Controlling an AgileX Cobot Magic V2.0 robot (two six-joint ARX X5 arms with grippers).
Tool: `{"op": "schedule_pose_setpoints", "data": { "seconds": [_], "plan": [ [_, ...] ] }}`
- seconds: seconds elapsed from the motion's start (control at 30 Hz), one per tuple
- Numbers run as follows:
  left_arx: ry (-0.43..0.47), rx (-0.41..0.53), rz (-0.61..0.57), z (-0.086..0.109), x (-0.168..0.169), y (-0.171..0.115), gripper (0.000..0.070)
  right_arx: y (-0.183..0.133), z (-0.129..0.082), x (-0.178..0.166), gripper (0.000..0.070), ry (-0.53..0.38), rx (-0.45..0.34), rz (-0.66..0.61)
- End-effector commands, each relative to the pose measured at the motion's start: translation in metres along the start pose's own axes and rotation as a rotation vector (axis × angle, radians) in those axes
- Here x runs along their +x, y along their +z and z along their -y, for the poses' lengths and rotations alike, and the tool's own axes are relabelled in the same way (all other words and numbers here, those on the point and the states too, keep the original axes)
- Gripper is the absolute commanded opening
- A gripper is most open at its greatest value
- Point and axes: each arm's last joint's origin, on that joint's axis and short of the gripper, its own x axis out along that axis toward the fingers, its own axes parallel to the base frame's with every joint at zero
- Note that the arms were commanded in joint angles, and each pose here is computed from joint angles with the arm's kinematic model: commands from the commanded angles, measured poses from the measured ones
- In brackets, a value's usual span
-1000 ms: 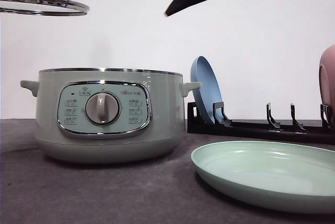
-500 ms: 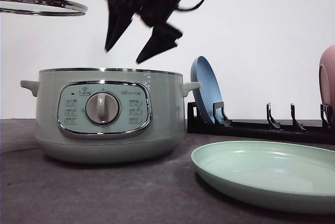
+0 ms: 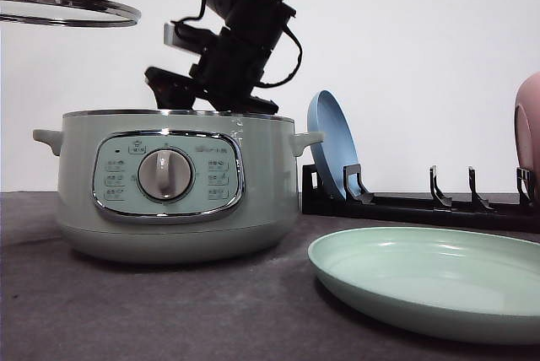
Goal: Transfer potato from steamer to green plate
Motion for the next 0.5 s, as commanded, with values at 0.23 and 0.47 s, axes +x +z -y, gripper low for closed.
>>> {"op": "schedule_pose_setpoints", "data": {
  "seconds": [0.23,0.47],
  "plan": [
    [0.004,0.012,0.08,0.0,-0.013,0.008,0.0009,-0.005,-0.003,0.022,0.0509,0.003,-0.003,-0.044],
    [0.005,0.012,0.08,0.0,-0.013,0.008,0.0009,-0.006,-0.005,0.022,0.028,0.007,-0.007,-0.05]
  ]
}}
